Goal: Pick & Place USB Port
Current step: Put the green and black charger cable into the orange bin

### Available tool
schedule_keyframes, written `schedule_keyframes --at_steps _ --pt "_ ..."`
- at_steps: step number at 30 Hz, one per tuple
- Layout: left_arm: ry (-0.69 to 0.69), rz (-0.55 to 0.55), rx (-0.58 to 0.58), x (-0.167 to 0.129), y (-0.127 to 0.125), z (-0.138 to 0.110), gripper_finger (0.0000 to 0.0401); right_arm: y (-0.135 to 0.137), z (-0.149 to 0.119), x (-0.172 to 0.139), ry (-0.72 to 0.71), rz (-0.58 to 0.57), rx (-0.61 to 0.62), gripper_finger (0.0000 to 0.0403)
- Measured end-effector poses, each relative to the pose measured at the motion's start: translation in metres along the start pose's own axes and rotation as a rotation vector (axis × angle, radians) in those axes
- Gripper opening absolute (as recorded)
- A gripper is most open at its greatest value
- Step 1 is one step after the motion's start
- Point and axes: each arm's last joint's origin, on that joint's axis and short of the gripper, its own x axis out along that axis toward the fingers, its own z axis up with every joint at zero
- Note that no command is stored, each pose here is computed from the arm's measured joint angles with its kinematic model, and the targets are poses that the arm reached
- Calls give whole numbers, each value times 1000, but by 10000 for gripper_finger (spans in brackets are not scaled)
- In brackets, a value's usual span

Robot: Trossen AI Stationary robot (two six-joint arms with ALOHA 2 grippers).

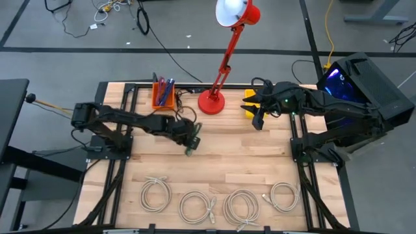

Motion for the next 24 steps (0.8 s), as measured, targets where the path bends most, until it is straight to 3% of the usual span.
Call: schedule_keyframes --at_steps 7,12,17,24 --pt "-194 283 242 -121 -26 34 14 -5 0 1 1 -20 16 123" --pt "-340 468 279 -191 -6 48 14 -5 1 1 -4 -24 47 123" --pt "-395 596 244 -214 39 54 14 -5 2 1 -23 -18 94 123" --pt "-495 401 284 -201 87 52 14 -4 7 1 -68 -9 167 123"
